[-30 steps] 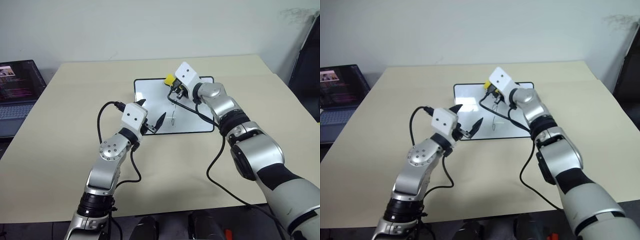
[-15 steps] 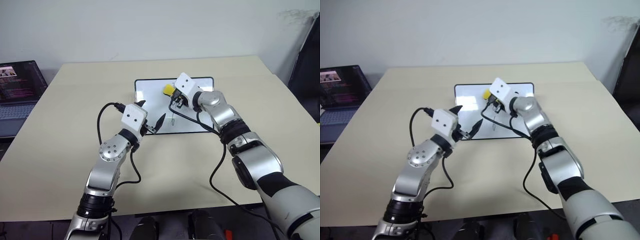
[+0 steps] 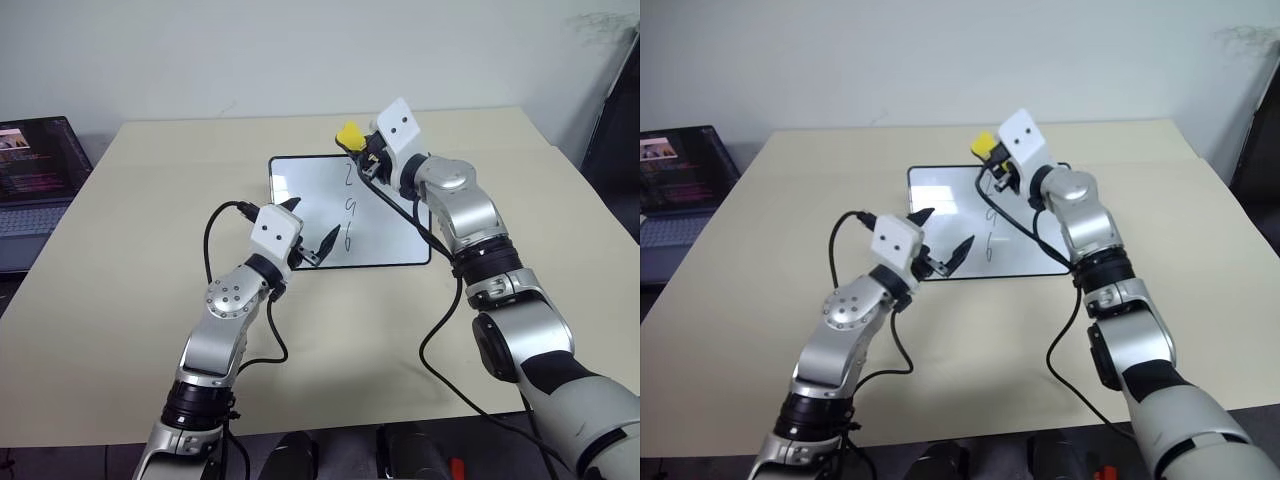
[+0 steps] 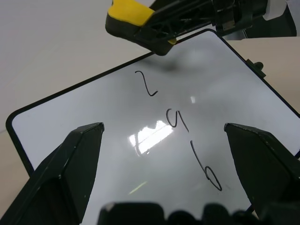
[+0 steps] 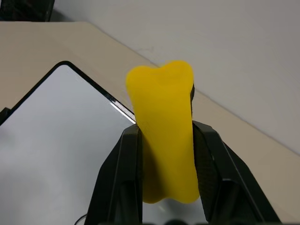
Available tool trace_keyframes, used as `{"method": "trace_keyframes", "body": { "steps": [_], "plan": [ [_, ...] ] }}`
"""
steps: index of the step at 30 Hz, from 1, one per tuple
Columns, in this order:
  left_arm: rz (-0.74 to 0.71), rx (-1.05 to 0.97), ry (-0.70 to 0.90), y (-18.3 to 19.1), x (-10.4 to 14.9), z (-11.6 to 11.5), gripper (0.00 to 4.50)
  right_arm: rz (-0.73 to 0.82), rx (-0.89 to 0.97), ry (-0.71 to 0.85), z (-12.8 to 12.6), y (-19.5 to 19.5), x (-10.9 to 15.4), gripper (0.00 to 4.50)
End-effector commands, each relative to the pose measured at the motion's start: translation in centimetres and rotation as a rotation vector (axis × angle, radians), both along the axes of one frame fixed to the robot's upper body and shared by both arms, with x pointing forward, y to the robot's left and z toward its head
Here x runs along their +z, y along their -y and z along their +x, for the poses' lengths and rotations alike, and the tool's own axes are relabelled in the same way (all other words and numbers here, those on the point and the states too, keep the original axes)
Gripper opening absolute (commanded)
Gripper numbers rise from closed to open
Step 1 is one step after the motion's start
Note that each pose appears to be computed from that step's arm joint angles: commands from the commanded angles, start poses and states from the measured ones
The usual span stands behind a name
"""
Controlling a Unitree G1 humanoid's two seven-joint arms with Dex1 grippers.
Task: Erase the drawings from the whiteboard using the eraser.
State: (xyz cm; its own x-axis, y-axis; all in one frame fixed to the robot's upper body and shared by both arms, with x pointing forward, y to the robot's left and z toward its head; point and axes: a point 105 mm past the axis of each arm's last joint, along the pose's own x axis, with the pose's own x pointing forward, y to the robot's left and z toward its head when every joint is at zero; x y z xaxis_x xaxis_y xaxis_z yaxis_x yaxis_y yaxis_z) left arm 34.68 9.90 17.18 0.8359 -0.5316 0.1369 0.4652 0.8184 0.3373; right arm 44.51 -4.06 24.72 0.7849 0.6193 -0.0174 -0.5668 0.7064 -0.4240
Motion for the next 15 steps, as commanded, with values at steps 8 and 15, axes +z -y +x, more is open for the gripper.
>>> {"method": "trace_keyframes", "body": {
  "steps": [8,15],
  "plan": [
    [-0.015,-0.030,0.062,0.6,1.5,-0.4,4.50,-0.139,0.031,-0.140,0.1,0.1,-1.0,1.14],
    [-0.025,-0.025,0.060,0.7,1.4,-0.8,4.50,-0.179,0.029,-0.204,0.7,0.5,-1.2,1.14]
  ]
}}
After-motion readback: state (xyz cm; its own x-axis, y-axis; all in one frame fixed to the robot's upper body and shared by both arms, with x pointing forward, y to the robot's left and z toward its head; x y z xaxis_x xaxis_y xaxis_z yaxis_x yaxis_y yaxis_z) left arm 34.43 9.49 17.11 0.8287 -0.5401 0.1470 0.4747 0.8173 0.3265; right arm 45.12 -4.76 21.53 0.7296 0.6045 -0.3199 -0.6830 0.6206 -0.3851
